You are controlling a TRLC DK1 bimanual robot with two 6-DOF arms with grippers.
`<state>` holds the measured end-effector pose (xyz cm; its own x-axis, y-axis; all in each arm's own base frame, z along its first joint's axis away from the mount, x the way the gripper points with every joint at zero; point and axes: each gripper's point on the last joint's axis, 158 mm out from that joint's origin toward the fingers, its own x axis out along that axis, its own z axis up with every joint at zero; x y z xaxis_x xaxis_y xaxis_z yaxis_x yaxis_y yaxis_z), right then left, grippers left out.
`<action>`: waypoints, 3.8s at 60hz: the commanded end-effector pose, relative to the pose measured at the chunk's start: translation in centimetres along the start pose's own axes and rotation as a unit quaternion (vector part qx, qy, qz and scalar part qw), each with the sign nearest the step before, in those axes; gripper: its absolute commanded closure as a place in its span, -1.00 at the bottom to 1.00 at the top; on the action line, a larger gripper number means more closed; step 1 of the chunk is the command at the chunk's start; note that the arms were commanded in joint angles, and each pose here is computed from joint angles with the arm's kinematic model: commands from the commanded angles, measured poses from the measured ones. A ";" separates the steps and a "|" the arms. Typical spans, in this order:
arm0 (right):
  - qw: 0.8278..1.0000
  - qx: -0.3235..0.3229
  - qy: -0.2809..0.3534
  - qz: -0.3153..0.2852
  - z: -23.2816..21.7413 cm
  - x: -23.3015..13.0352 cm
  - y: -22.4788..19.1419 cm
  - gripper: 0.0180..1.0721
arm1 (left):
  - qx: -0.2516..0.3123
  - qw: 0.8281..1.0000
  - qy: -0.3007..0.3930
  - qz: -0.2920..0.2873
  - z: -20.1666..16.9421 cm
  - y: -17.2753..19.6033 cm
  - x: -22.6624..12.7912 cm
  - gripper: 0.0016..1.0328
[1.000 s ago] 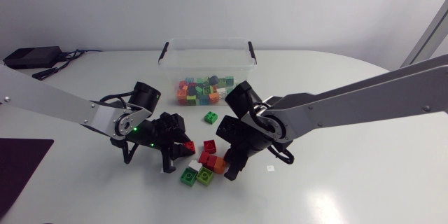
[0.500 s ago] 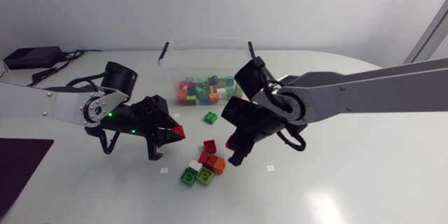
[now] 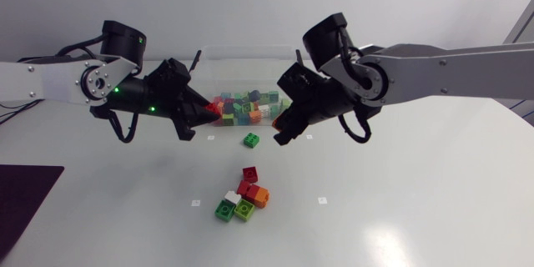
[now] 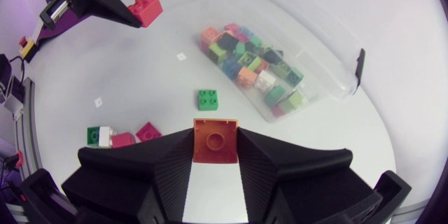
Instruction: Place the duplo bricks in the container
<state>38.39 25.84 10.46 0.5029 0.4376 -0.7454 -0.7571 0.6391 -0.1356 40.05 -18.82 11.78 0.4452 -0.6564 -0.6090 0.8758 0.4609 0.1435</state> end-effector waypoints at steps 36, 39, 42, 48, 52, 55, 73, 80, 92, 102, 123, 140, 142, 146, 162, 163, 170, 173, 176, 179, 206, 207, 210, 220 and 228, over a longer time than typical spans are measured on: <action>0.986 0.087 -0.120 -0.071 9.5 0.0 -8.7 0.53 | -0.078 0.993 -0.076 0.045 7.3 9.7 1.6 0.37; 0.985 0.093 -0.124 -0.074 9.9 0.3 -9.3 0.53 | -0.079 0.993 -0.077 0.046 7.4 10.1 2.0 0.37; 0.984 0.097 -0.125 -0.076 10.0 0.6 -9.7 0.53 | -0.082 0.992 -0.078 0.047 7.4 10.5 2.2 0.37; 0.983 0.103 -0.130 -0.079 10.4 1.3 -10.4 0.53 | -0.085 0.992 -0.080 0.047 7.6 11.0 2.6 0.37; 0.982 0.103 -0.131 -0.085 10.6 1.8 -10.8 0.53 | -0.085 0.992 -0.081 0.048 7.8 11.3 2.7 0.37; 0.982 0.103 -0.132 -0.087 10.8 2.2 -11.1 0.53 | -0.087 0.992 -0.082 0.049 7.8 11.6 2.8 0.37; 0.981 0.111 -0.130 -0.095 11.4 4.9 -12.9 0.53 | -0.100 0.990 -0.086 0.056 7.8 13.6 4.0 0.34; 0.980 0.111 -0.130 -0.101 11.6 5.6 -13.5 0.53 | -0.104 0.989 -0.082 0.062 7.5 14.2 4.5 0.10; 0.979 0.107 -0.133 -0.116 12.4 5.4 -14.3 0.01 | -0.103 0.989 -0.082 0.063 7.7 13.8 3.9 -0.75; 0.979 0.102 -0.130 -0.121 12.5 4.9 -14.5 -0.74 | -0.098 0.989 -0.086 0.067 8.1 12.7 2.0 -0.84; 0.979 0.078 -0.145 -0.118 13.1 1.0 -12.6 -0.74 | -0.068 0.988 -0.106 0.090 8.7 7.8 -4.7 -0.84; 0.989 -0.005 -0.132 -0.067 10.7 -1.8 -7.0 -0.75 | -0.065 0.995 -0.047 0.065 3.5 2.0 -6.4 -0.84; 0.990 -0.015 -0.125 -0.058 10.1 -1.6 -6.2 -0.74 | -0.068 0.995 -0.038 0.059 2.8 1.4 -6.2 -0.84; 0.993 -0.033 -0.106 -0.040 8.9 -1.2 -4.7 -0.75 | -0.068 0.997 -0.020 0.044 1.4 -0.1 -5.8 -0.84; 0.994 -0.100 -0.044 0.023 4.7 -0.1 0.5 -0.81 | -0.072 0.996 0.057 0.021 -3.3 -4.8 -4.3 -0.84; 0.993 -0.105 -0.038 0.027 4.4 0.0 0.8 -0.82 | -0.071 0.995 0.065 0.025 -3.7 -5.0 -4.3 -0.84; 0.988 -0.145 0.003 0.056 1.9 1.0 2.7 -0.86 | -0.078 0.993 0.083 0.021 -4.4 -6.4 -4.4 -0.84; 0.984 -0.163 0.020 0.067 0.8 1.5 3.3 -0.86 | -0.082 0.991 0.101 0.016 -5.1 -7.3 -4.2 -0.83; 0.981 -0.176 0.031 0.076 -0.1 2.0 3.9 -0.86 | -0.081 0.990 0.115 0.010 -5.6 -8.1 -3.9 -0.83; 0.978 -0.188 0.043 0.084 -0.9 2.4 4.2 -0.87 | -0.087 0.988 0.128 -0.003 -6.1 -8.8 -3.6 -0.83; 0.949 -0.267 0.096 0.136 -3.9 4.0 7.1 -0.90 | -0.125 0.961 0.235 -0.075 -11.1 -14.4 0.0 -0.83; 0.949 -0.269 0.097 0.136 -3.9 3.9 7.2 -0.90 | -0.126 0.959 0.241 -0.078 -11.4 -14.7 0.1 -0.83; 0.946 -0.275 0.100 0.140 -4.2 3.9 7.3 -0.90 | -0.125 0.957 0.252 -0.078 -11.9 -15.1 0.3 -0.83; 0.935 -0.299 0.113 0.154 -5.5 4.3 7.7 -0.90 | -0.134 0.948 0.278 -0.083 -12.9 -17.0 0.6 -0.83; 0.929 -0.309 0.123 0.164 -6.1 4.8 8.0 -0.84 | -0.144 0.943 0.287 -0.084 -13.6 -17.7 1.1 -0.83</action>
<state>32.84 29.05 3.16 0.1880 0.3628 -0.9127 -0.9815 0.0340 -0.1886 23.82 -20.11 -0.26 0.1025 -0.3708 -0.9230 0.8273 0.5470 -0.1278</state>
